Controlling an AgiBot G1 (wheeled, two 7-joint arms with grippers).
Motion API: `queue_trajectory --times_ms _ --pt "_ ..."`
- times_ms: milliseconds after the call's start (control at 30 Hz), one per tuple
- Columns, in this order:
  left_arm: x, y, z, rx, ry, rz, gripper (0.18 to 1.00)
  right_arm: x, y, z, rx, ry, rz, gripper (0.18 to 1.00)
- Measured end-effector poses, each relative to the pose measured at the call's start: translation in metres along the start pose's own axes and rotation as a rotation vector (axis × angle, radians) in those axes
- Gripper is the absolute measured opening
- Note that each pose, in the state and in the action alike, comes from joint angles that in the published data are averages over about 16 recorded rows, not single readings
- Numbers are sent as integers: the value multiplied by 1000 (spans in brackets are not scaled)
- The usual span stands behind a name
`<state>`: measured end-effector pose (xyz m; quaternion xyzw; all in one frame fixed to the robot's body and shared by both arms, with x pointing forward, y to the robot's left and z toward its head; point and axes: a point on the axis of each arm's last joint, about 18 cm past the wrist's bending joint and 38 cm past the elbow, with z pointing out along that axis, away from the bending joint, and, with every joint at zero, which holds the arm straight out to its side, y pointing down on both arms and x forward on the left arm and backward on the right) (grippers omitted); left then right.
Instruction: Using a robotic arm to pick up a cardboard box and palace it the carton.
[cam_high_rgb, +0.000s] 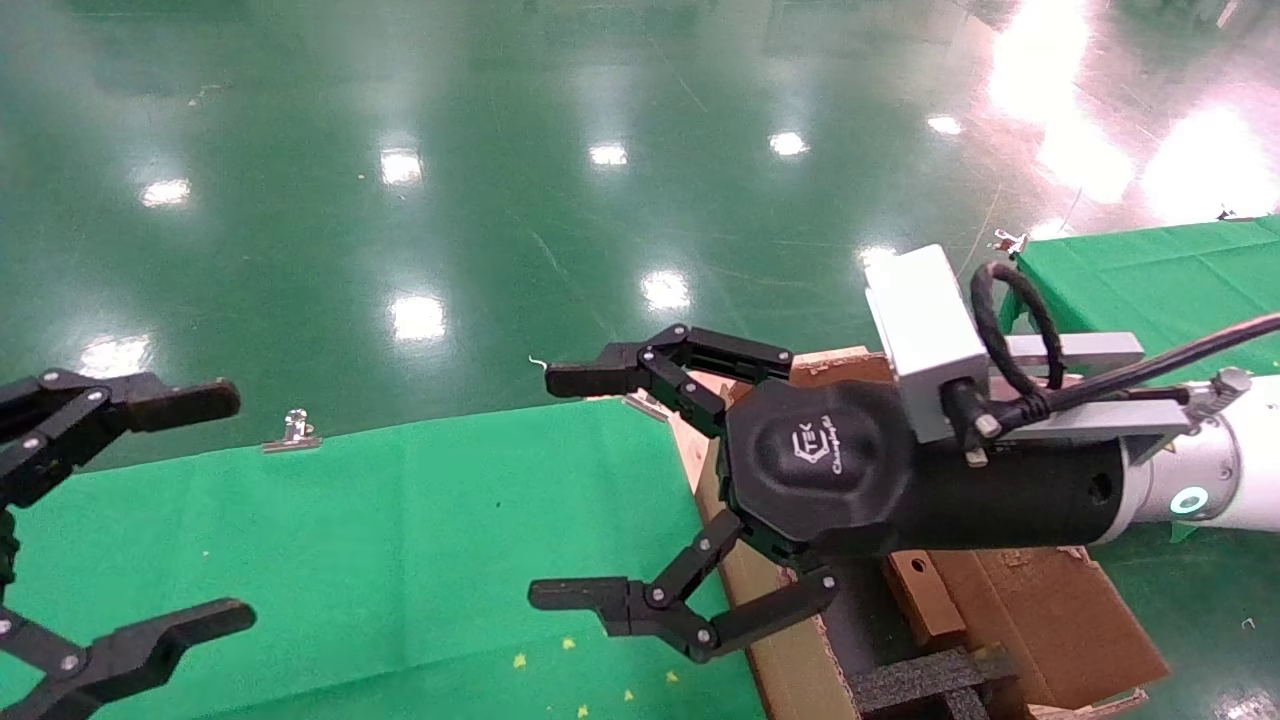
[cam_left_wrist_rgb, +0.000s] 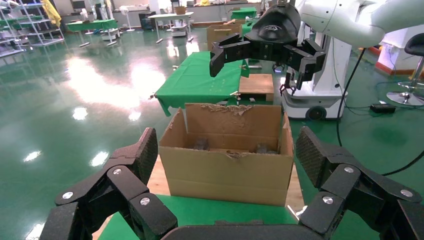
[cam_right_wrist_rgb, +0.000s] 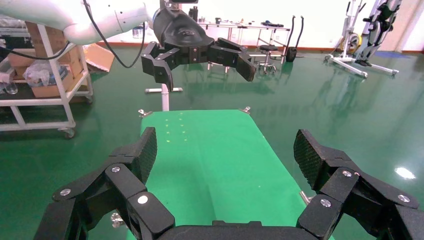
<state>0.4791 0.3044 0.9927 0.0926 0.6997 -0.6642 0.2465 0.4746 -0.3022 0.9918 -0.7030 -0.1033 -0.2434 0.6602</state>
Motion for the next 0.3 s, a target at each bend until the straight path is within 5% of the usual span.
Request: queue_trajectory --times_ms 300 --pt "0 0 0 0 0 0 1001 0 0 0 -2 1 1 1001"
